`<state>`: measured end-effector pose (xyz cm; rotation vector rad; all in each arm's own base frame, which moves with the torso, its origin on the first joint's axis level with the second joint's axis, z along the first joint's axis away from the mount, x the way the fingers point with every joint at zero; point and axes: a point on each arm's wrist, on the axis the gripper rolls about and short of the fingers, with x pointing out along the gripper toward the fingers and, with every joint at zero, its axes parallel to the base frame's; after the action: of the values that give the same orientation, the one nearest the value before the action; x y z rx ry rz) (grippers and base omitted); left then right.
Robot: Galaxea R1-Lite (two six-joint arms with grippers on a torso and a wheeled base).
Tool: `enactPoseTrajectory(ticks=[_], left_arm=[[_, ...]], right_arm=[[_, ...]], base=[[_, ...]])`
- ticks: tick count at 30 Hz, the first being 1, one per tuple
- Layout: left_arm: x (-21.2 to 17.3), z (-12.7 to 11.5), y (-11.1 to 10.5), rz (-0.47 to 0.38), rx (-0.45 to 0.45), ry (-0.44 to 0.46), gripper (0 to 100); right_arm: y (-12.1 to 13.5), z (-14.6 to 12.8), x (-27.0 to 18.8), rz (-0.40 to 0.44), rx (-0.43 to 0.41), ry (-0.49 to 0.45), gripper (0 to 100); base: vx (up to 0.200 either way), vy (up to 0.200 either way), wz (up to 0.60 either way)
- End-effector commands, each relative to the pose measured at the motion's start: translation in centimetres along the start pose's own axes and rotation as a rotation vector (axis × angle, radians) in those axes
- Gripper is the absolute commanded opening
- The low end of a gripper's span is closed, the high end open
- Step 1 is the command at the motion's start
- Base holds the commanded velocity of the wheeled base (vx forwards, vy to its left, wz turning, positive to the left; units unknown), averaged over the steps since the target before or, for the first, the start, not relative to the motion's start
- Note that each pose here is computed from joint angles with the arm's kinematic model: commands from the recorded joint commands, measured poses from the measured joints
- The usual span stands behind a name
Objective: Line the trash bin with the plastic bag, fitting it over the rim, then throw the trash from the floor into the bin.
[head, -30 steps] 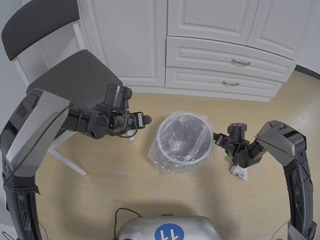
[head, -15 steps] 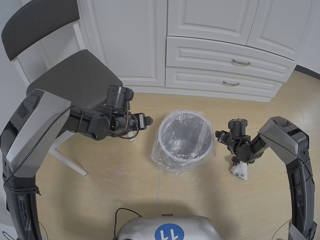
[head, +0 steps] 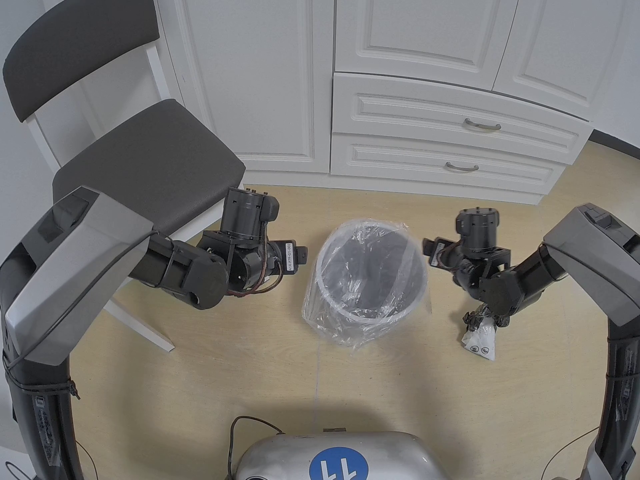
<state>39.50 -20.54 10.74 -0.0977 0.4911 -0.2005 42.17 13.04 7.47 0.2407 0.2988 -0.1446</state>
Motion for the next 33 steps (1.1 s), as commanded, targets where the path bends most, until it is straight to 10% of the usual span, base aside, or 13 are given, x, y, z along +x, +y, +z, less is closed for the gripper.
enactPoseTrajectory(ticks=[1, 8, 33], left_arm=[[-1.8, -0.5, -0.6, -0.025, 0.043, -0.033, 100], [-3.6, 0.0, -1.0, -0.045, 0.049, -0.055, 100], [-4.8, 0.2, -1.2, -0.064, 0.054, -0.096, 100]], right_arm=[[6.3, -2.7, -4.3, 0.122, -0.016, 0.039, 100], [7.6, -7.1, -2.3, 0.038, -0.105, 0.053, 100], [2.4, -5.6, -3.2, -0.137, -0.307, 0.066, 100]], base=[[0.000, 0.000, 0.00], [0.000, 0.000, 0.00], [0.000, 0.000, 0.00]])
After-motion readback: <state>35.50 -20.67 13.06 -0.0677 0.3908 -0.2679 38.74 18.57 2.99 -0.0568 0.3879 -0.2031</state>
